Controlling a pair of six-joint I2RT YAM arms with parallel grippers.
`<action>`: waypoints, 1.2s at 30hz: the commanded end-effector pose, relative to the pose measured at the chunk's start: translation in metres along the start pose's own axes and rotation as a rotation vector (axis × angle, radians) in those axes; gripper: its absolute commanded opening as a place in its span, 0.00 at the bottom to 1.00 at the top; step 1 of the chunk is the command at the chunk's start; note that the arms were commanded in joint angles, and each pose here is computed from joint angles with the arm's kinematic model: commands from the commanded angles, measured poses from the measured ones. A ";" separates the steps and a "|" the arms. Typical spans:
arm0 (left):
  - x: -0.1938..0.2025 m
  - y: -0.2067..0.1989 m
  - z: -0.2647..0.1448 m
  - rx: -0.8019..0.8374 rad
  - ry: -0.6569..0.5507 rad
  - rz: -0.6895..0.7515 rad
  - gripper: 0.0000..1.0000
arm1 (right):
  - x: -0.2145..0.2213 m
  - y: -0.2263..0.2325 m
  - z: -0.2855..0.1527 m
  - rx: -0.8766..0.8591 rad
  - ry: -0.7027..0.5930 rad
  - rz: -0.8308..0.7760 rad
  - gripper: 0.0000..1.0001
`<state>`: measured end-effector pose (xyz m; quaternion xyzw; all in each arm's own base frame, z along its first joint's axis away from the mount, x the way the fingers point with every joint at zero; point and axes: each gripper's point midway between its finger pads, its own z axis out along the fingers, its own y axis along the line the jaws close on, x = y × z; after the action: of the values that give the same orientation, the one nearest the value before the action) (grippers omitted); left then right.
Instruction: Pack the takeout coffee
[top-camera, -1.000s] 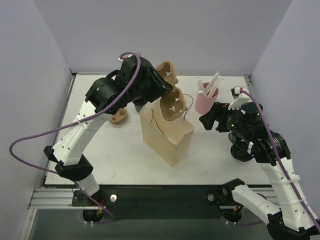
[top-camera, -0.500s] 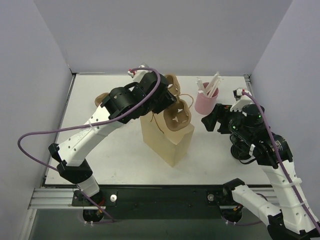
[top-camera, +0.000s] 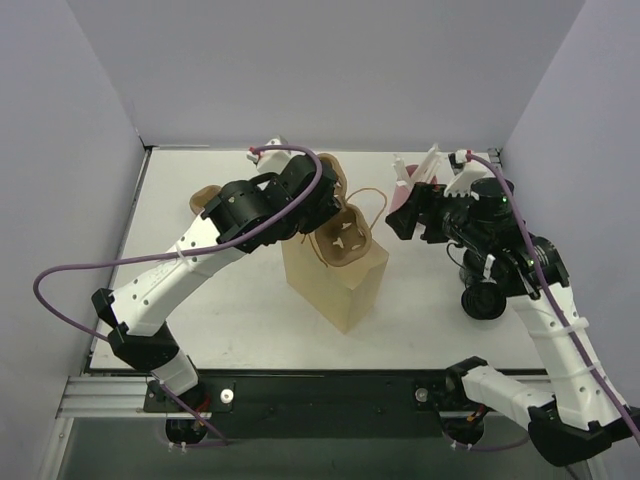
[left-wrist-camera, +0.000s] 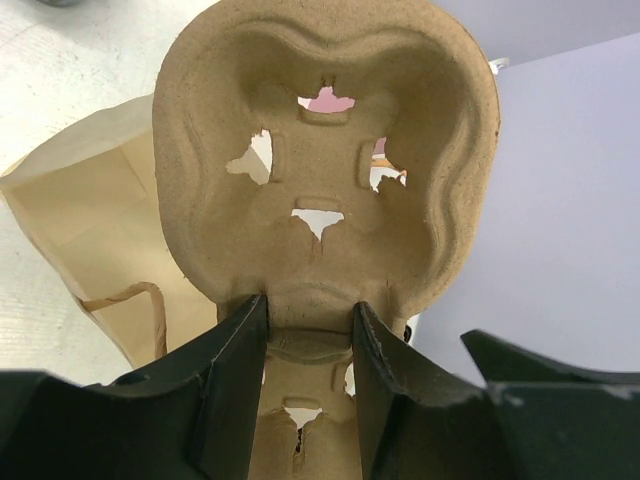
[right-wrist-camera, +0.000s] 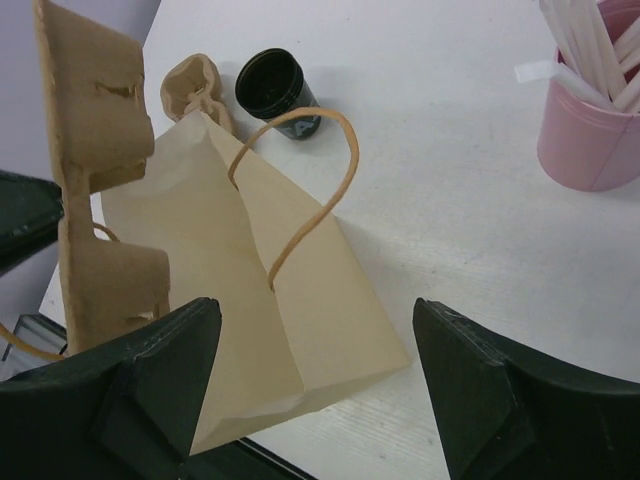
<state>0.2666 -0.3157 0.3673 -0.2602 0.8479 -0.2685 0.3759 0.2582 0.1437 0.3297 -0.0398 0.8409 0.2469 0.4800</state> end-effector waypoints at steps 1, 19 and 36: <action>0.001 0.003 -0.016 -0.020 0.042 -0.272 0.22 | -0.038 0.024 0.014 -0.082 -0.059 -0.017 0.82; 0.010 0.027 -0.013 -0.069 0.064 -0.217 0.22 | -0.021 0.027 0.077 -0.153 0.136 -0.102 0.94; 0.002 0.034 -0.014 -0.082 0.037 -0.174 0.22 | 0.048 0.058 0.074 -0.286 0.338 -0.119 0.50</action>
<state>0.2530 -0.2967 0.3392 -0.2510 0.8680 -0.2347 0.3584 0.2808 0.2334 0.2804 -0.1842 0.8653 0.3259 0.3334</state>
